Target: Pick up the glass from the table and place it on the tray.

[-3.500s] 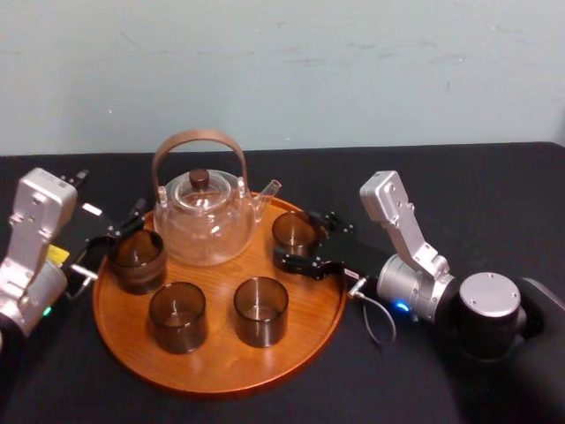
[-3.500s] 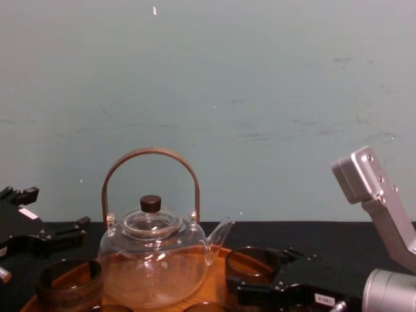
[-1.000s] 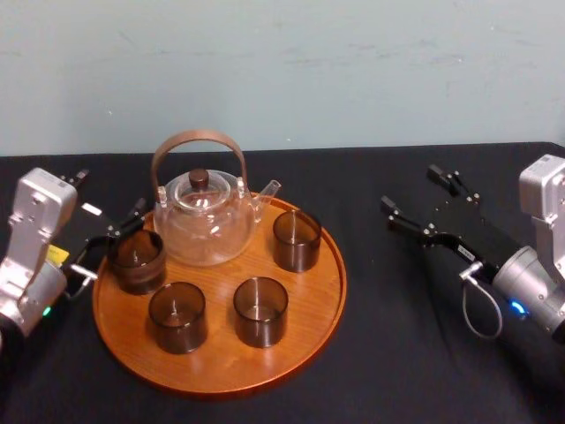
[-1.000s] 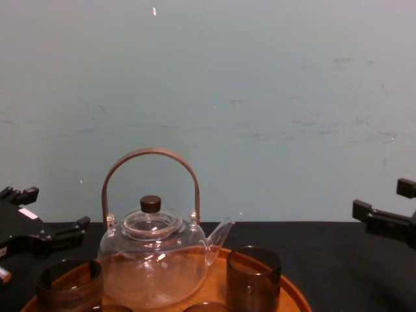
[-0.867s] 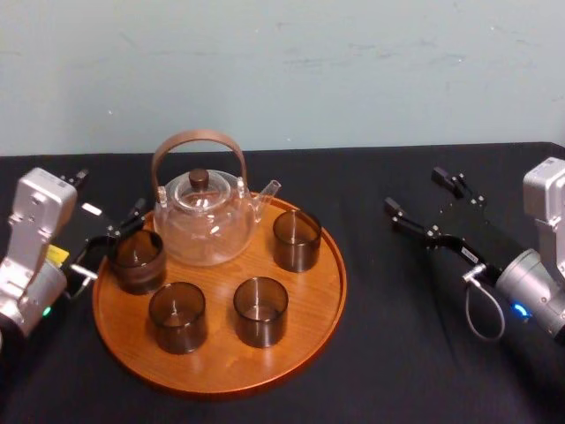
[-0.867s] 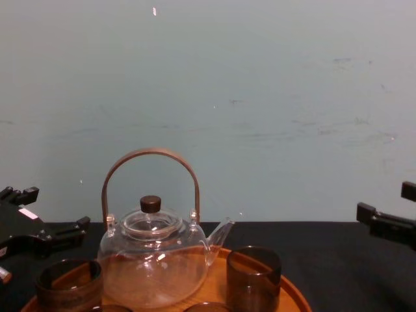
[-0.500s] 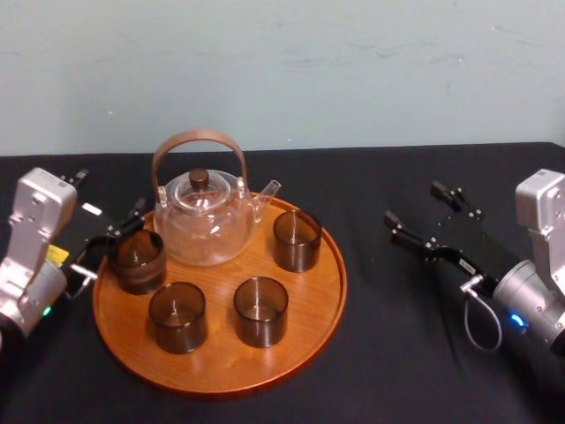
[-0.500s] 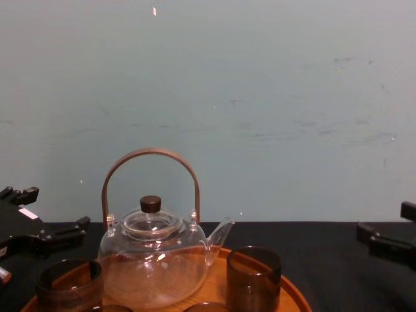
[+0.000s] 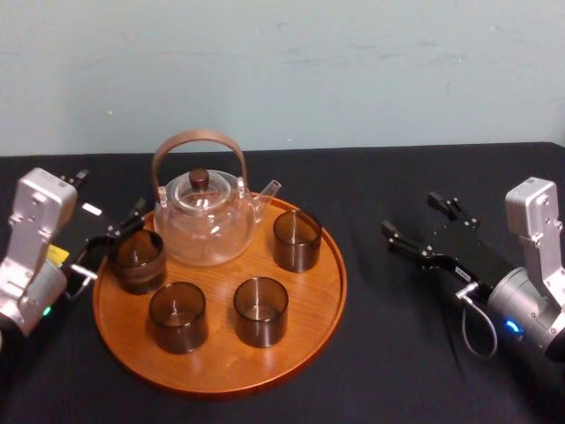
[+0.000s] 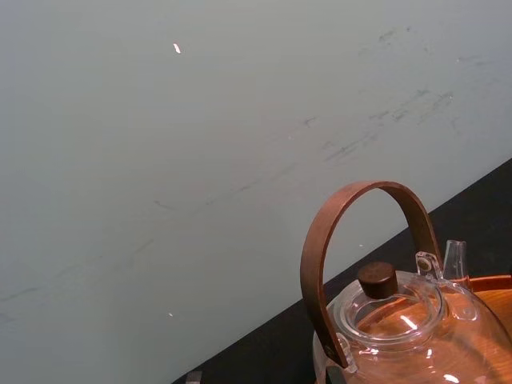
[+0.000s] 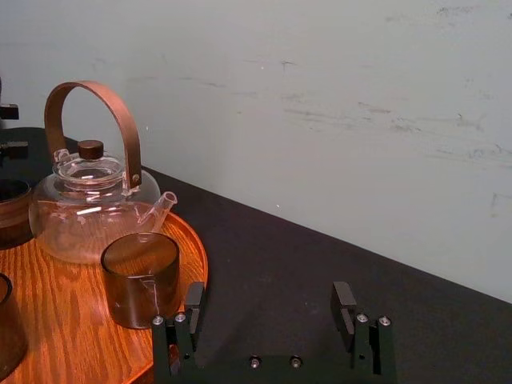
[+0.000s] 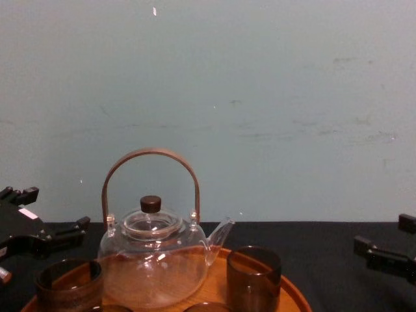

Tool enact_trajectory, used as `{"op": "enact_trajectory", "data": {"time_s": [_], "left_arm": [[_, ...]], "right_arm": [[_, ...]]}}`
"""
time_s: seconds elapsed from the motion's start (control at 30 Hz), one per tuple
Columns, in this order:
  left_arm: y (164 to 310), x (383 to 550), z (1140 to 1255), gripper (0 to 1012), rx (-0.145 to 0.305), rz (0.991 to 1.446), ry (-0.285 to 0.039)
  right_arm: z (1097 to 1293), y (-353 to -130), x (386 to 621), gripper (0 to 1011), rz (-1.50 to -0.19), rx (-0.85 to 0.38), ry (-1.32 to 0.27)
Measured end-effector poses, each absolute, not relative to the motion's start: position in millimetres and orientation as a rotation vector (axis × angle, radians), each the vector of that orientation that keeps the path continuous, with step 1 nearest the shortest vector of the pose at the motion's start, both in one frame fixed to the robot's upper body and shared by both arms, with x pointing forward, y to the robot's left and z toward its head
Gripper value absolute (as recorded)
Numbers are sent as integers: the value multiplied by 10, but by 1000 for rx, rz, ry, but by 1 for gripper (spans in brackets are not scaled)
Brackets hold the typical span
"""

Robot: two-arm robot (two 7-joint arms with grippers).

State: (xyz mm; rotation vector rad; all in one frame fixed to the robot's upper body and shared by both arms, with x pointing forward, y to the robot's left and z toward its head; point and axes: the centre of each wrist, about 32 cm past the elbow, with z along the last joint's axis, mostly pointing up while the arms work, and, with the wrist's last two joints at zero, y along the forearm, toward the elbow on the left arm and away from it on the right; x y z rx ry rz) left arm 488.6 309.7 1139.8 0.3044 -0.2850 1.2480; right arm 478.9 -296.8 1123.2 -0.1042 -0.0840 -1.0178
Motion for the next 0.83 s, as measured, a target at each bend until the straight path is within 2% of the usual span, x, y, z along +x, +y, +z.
{"op": "enact_trajectory", "data": {"time_s": [0.83], "left_arm": [[3097,4886,11398,1001,304,1248,-285]], "right_arm": [[11243,-2969,4791,1003,-1015,-101,-85]]}}
